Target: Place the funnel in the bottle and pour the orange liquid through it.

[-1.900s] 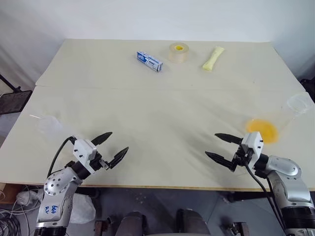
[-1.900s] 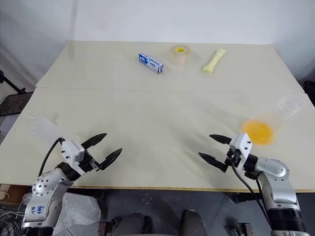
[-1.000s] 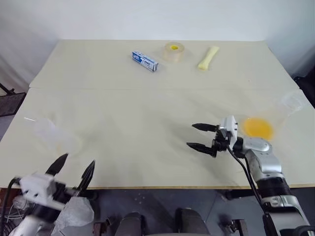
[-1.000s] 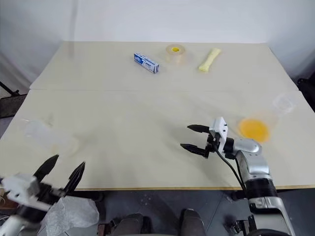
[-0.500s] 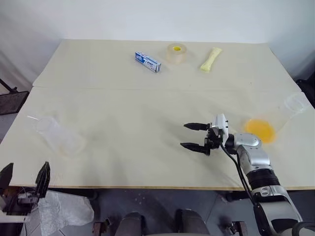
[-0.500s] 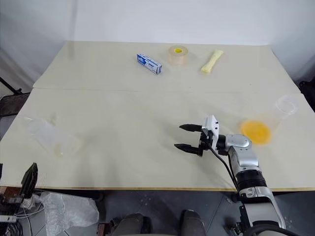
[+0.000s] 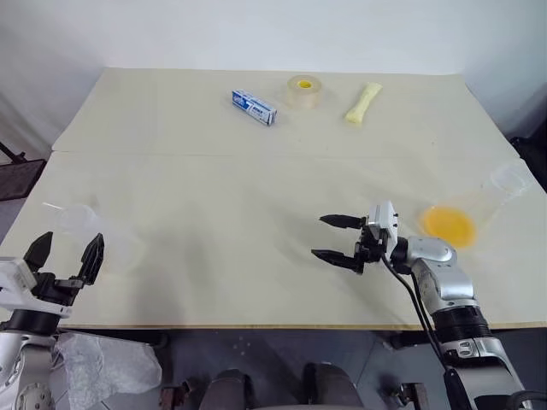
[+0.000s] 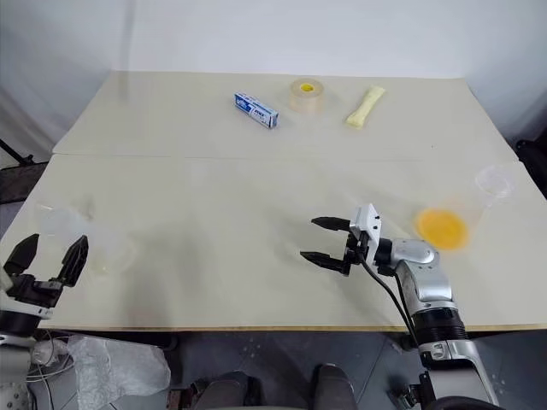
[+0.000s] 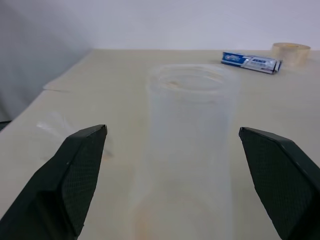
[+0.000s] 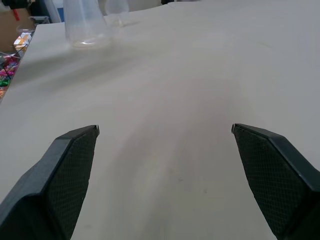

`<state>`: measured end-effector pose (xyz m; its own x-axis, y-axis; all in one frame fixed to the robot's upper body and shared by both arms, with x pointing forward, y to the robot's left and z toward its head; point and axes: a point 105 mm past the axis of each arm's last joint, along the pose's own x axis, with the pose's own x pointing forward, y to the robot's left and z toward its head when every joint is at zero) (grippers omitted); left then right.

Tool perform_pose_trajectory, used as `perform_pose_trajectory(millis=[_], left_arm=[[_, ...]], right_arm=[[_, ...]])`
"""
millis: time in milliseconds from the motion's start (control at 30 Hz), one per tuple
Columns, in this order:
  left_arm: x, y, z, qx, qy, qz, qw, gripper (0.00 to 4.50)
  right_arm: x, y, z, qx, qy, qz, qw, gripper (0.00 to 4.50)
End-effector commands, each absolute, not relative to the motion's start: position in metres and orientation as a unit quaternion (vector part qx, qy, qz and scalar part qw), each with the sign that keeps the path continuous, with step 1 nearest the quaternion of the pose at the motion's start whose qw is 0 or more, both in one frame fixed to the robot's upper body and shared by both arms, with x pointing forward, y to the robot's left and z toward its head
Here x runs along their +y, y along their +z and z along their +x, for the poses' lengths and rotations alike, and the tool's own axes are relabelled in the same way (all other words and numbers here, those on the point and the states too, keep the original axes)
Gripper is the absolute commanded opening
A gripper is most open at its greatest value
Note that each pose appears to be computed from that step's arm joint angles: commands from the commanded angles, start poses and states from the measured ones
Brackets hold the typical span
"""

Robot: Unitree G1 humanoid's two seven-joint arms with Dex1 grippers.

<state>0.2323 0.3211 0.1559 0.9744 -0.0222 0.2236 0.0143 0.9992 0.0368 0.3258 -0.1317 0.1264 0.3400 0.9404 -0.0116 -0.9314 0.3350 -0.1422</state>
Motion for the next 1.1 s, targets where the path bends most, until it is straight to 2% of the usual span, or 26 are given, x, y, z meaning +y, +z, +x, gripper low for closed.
perform_pose_trajectory(millis=[33,267,467,500,600,733,867,967,1100], left_arm=[[0.322,0.161,0.240,-0.118,-0.020,0.031,0.992,4.50],[0.314,0.164,0.259,-0.121,-0.061,0.040,0.990,4.50],[0.308,0.162,0.267,-0.104,-0.086,0.041,0.990,2.70],[0.307,0.164,0.269,-0.107,-0.094,0.040,0.989,2.58],[0.302,0.170,0.274,-0.113,-0.118,0.043,0.986,2.58],[0.279,0.198,0.298,-0.141,-0.189,0.052,0.970,2.58],[0.239,0.220,0.330,-0.163,-0.280,0.060,0.944,2.57],[0.211,0.228,0.346,-0.168,-0.335,0.054,0.925,2.57],[0.153,0.237,0.365,-0.175,-0.437,0.034,0.882,2.57]], right_arm=[[-0.139,0.136,0.324,-0.059,0.564,-0.067,0.821,4.46],[-0.144,0.133,0.325,-0.060,0.556,-0.070,0.826,4.46],[-0.149,0.133,0.326,-0.065,0.547,-0.072,0.832,4.50],[-0.150,0.133,0.326,-0.066,0.544,-0.073,0.833,4.50],[-0.154,0.133,0.325,-0.069,0.538,-0.074,0.837,4.50],[-0.164,0.138,0.319,-0.075,0.532,-0.080,0.840,4.50],[-0.172,0.150,0.311,-0.083,0.532,-0.082,0.839,4.50],[-0.172,0.161,0.306,-0.095,0.532,-0.075,0.838,4.50],[-0.171,0.176,0.300,-0.113,0.526,-0.075,0.839,4.50]])
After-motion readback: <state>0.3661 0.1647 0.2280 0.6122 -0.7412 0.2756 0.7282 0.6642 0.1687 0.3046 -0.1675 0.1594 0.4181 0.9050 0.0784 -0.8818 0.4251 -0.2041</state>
